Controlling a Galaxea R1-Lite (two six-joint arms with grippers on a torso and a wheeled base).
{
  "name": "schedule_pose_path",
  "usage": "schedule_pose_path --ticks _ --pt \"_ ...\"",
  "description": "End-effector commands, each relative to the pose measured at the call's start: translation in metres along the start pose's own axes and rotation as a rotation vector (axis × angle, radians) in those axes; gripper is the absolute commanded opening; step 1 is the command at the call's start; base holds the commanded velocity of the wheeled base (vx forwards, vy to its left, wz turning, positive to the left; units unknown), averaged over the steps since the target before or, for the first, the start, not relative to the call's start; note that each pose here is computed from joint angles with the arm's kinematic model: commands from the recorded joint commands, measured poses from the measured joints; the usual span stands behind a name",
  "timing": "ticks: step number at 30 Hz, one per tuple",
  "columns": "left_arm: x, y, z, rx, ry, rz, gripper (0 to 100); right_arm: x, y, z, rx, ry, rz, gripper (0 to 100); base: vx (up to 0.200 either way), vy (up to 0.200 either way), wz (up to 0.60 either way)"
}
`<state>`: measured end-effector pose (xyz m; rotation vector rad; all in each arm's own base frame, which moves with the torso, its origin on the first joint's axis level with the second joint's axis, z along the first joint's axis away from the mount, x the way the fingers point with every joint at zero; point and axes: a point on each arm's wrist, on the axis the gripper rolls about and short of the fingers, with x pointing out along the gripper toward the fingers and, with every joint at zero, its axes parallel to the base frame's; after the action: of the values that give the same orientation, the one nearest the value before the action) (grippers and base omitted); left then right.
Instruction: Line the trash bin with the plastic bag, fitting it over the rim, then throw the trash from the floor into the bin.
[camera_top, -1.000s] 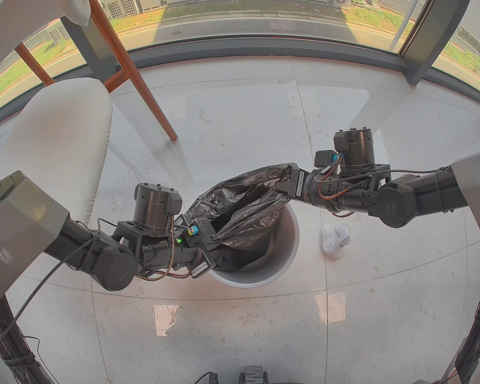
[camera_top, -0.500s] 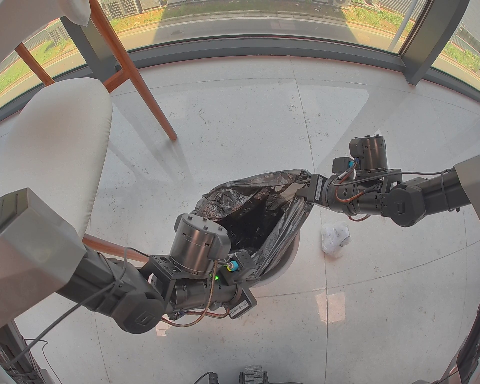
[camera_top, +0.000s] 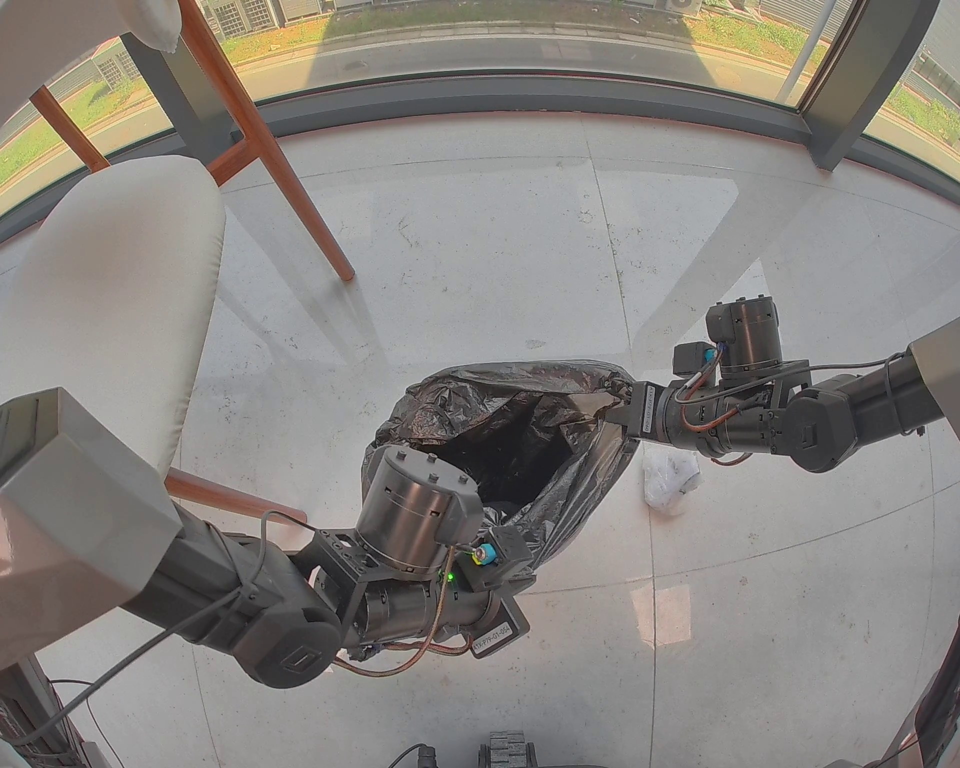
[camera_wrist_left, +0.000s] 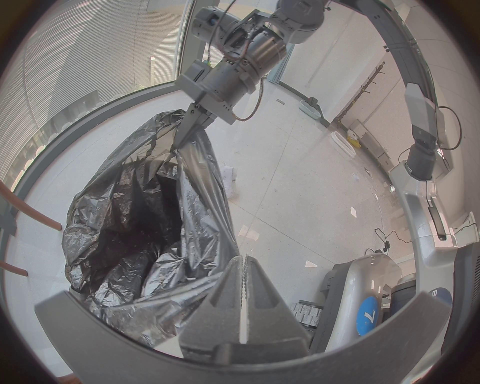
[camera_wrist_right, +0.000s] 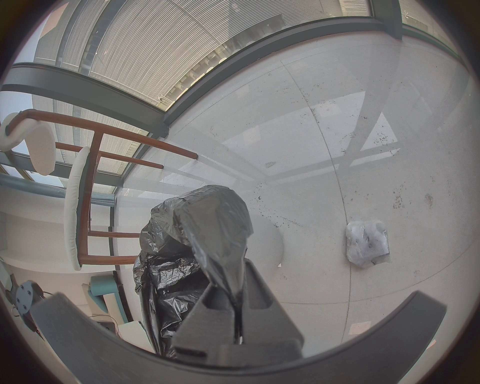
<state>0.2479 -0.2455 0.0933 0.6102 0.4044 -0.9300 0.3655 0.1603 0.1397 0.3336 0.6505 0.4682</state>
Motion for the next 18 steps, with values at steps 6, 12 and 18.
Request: schedule_pose_path --ticks 6,12,18 --pt "-0.001 -0.020 -0.015 0.013 0.057 -0.056 0 -0.001 -0.006 -0.007 0.001 0.026 -0.018 0 0.000 0.000 0.00" --pt "0.000 -0.013 -0.006 0.017 0.021 -0.029 0 -0.001 -0.007 -0.011 -0.022 0.032 -0.019 0 0.000 0.000 0.00" --pt "-0.013 -0.004 0.009 0.012 -0.024 0.039 0 -0.001 -0.008 -0.011 -0.021 0.032 -0.015 0 0.000 0.000 0.00"
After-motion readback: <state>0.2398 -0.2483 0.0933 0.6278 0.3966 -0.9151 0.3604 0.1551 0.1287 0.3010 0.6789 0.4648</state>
